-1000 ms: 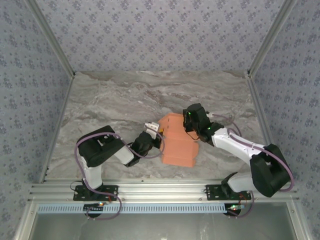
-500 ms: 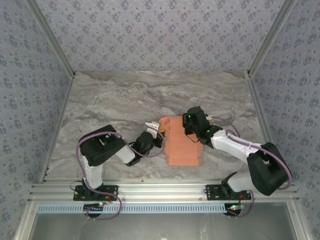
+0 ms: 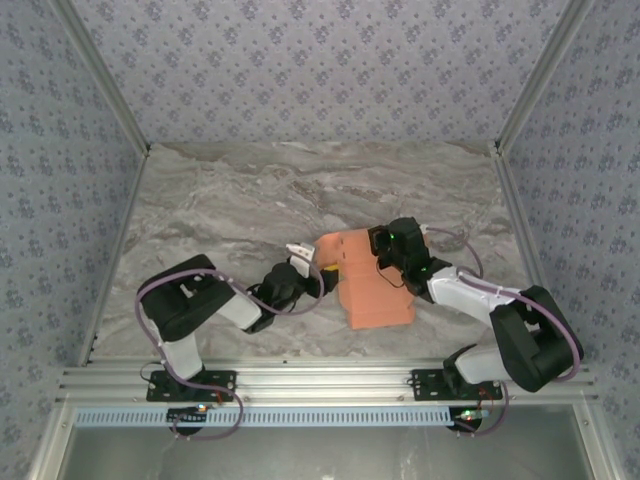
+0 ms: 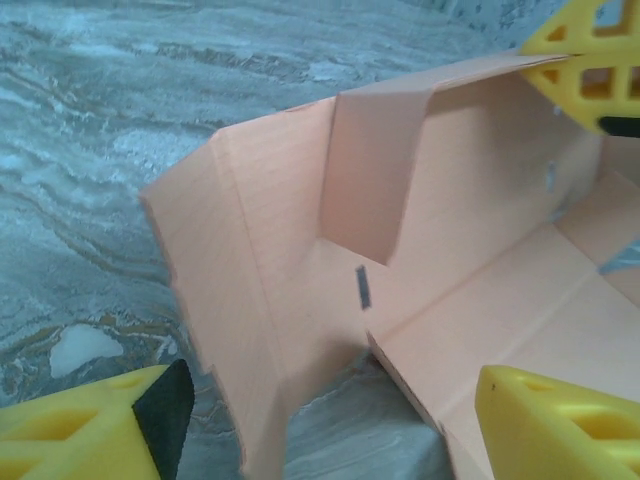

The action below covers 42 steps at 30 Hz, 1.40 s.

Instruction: Fold the paper box

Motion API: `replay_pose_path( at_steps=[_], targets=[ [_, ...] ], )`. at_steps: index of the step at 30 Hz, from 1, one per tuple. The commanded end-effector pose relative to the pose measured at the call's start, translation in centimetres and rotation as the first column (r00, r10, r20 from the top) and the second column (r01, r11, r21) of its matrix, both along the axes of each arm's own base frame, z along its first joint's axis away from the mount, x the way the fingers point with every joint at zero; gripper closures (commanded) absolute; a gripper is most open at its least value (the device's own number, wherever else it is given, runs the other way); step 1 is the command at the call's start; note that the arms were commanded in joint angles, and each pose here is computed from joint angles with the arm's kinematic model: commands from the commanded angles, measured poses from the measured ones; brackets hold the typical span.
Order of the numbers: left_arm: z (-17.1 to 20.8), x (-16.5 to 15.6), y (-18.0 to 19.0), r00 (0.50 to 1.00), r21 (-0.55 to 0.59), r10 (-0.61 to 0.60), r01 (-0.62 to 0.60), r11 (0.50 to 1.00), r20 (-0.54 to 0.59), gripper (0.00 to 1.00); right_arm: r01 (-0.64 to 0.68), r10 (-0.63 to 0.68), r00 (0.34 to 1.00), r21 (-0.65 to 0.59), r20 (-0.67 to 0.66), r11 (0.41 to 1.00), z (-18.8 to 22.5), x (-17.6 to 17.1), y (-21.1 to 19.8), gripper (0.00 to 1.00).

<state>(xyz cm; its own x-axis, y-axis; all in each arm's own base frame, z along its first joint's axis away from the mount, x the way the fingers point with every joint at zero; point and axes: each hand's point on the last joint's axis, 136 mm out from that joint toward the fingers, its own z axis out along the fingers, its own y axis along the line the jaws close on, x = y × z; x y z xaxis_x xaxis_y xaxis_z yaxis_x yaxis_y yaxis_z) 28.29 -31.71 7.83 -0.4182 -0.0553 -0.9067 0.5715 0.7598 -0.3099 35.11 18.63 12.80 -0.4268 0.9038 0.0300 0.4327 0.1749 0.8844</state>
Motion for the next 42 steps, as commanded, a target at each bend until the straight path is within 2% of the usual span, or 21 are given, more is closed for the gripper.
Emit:
replay_pose_path(
  at_steps=[1, 2, 6, 8, 12, 15, 18, 22, 28, 30, 36, 39, 42],
  targets=[
    [1.0, -0.3, 0.9, 0.999, 0.012, -0.013, 0.013, 1.0, 0.038, 0.1, -0.084, 0.088, 0.984, -0.029, 0.155, 0.996, 2.6, 0.6, 0.7, 1.0],
    [1.2, -0.3, 1.1, 0.999, 0.006, -0.012, 0.012, 1.0, 0.04, 0.01, -0.098, 0.102, 0.977, -0.033, 0.185, 0.995, 3.0, 0.8, 1.0, 1.0],
    [2.8, -1.0, 1.7, 0.995, -0.033, -0.066, 0.069, 0.997, 0.079, 0.01, -0.135, 0.143, 0.955, -0.047, 0.258, 0.99, 3.4, 1.1, 1.3, 1.0],
    [3.3, -0.9, 2.7, 0.994, -0.037, -0.046, 0.05, 0.998, 0.095, 0.0, -0.151, 0.16, 0.949, -0.051, 0.272, 0.987, 3.1, 1.1, 1.3, 1.0],
    [3.3, 0.0, 4.4, 0.992, 0.042, -0.018, 0.013, 0.999, 0.122, 0.01, -0.198, 0.211, 0.926, -0.073, 0.314, 0.977, 2.8, 0.7, 1.6, 1.0],
    [4.9, 0.6, 5.9, 0.983, 0.017, 0.019, -0.022, 1.0, 0.182, 0.01, -0.244, 0.26, 0.909, -0.092, 0.327, 0.966, 2.8, 0.5, 2.1, 1.0],
    [4.9, 1.5, 7.1, 0.981, 0.053, 0.032, -0.043, 0.998, 0.189, 0.01, -0.273, 0.299, 0.893, -0.123, 0.336, 0.954, 2.5, 0.8, 1.9, 1.0],
    [4.7, 2.2, 7.8, 0.98, 0.077, 0.036, -0.052, 0.996, 0.195, 0.04, -0.333, 0.339, 0.895, -0.074, 0.288, 0.94, 1.1, 1.4, 1.5, 1.0],
    [3.1, 1.7, 6.0, 0.986, 0.084, -0.08, 0.068, 0.994, 0.146, 0.08, -0.404, 0.381, 0.882, 0.026, 0.278, 0.915, -0.1, 2.0, 2.0, 1.0],
    [2.7, 1.9, 5.5, 0.986, 0.082, -0.094, 0.083, 0.993, 0.141, 0.12, -0.421, 0.399, 0.875, 0.025, 0.274, 0.907, -0.4, 2.0, 2.2, 1.0],
    [2.6, 2.9, 4.0, 0.976, 0.09, -0.13, 0.116, 0.989, 0.174, 0.47, -0.466, 0.443, 0.853, 0.022, 0.276, 0.884, -0.6, 1.9, 2.2, 1.0],
    [3.6, 2.2, 3.6, 0.963, 0.064, -0.168, 0.158, 0.985, 0.21, 0.5, -0.475, 0.449, 0.85, 0.032, 0.275, 0.88, -0.5, 2.1, 1.8, 1.0],
    [4.0, 0.8, 3.0, 0.947, 0.074, -0.253, 0.243, 0.967, 0.199, 0.47, -0.486, 0.459, 0.844, 0.037, 0.277, 0.873, -0.2, 2.1, 1.8, 1.0]
  ],
)
